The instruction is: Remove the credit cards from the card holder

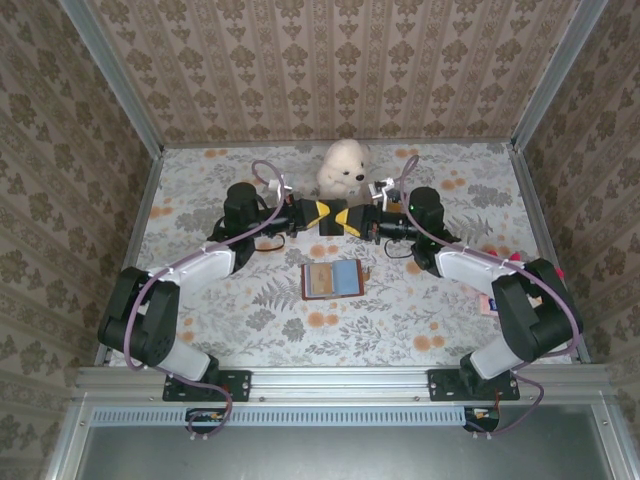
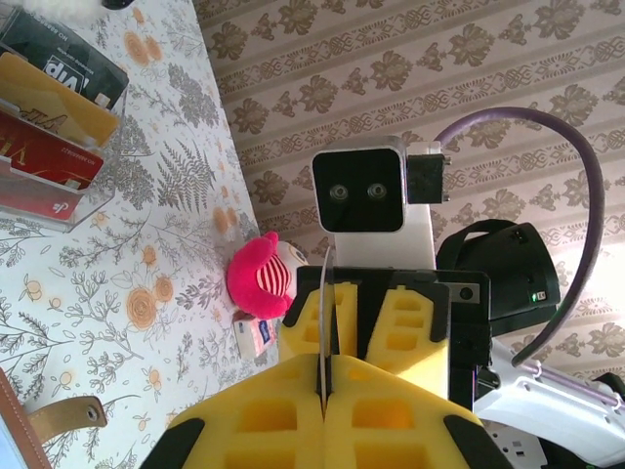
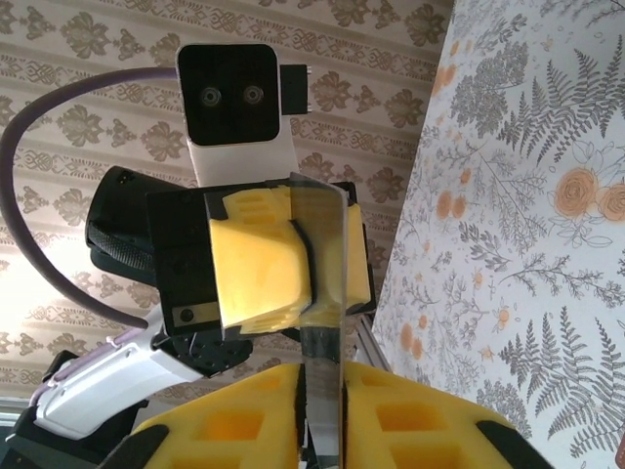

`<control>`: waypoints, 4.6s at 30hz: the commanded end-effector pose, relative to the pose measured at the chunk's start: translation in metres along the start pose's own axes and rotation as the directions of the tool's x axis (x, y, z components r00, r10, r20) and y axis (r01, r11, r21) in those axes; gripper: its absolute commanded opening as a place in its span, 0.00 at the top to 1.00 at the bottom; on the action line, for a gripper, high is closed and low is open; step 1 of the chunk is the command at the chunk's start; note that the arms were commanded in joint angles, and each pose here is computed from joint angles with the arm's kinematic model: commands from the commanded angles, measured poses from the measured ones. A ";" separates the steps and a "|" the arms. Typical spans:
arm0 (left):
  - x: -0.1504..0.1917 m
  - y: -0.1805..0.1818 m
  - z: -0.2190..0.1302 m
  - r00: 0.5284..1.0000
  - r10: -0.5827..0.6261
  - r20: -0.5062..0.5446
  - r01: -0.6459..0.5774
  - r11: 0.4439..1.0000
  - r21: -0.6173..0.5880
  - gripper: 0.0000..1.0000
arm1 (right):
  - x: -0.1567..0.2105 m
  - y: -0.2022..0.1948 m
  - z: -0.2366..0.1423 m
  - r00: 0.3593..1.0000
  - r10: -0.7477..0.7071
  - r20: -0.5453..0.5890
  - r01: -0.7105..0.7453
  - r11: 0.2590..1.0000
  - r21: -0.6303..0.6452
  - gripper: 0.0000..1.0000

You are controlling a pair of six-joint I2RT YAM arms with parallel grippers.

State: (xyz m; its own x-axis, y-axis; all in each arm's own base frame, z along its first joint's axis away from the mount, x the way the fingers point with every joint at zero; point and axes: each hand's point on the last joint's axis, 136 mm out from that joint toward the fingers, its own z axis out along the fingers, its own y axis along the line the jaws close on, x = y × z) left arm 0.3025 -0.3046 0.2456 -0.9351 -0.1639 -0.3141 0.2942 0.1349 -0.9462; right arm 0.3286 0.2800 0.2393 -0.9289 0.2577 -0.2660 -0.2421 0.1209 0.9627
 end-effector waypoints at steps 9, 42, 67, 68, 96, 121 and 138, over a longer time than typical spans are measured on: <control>0.018 0.028 -0.019 1.000 -0.006 -0.004 0.005 0.984 -0.177 0.63 | -0.009 0.002 -0.005 0.984 -0.178 0.010 0.175 0.977 0.123 1.00; -0.002 0.122 -0.170 0.978 0.185 0.093 0.008 0.418 -0.909 0.00 | -0.152 -0.060 -0.113 0.632 -0.655 -0.415 0.729 0.318 0.607 1.00; -0.007 0.127 -0.189 0.975 0.151 0.162 0.087 0.413 -0.907 0.00 | -0.172 -0.175 -0.118 0.518 -0.500 -0.694 0.853 0.243 0.461 1.00; -0.007 0.127 -0.188 0.976 0.147 0.159 0.086 0.412 -0.907 0.00 | -0.172 -0.176 -0.117 0.518 -0.498 -0.695 0.854 0.249 0.458 1.00; -0.004 0.137 -0.178 0.985 0.098 0.145 0.089 0.437 -0.895 0.00 | -0.181 -0.175 -0.116 0.465 -0.562 -0.684 0.884 0.251 0.395 1.00; -0.004 0.142 -0.175 0.988 0.085 0.131 0.081 0.441 -0.894 0.00 | -0.155 -0.197 -0.128 0.381 -0.536 -0.754 0.924 0.245 0.293 1.00; -0.004 0.139 -0.170 0.991 0.078 0.113 0.065 0.461 -0.885 0.00 | -0.145 -0.188 -0.129 0.417 -0.526 -0.741 0.907 0.292 0.303 0.93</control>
State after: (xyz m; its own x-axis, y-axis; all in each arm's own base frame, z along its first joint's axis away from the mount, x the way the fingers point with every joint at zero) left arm 0.3077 -0.1162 0.1198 -0.8802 -0.2841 -0.3802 -0.1321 0.9161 -0.3786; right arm 0.4767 0.0962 0.0951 -0.4629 -0.6820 -0.5662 -0.8338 0.5518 0.0169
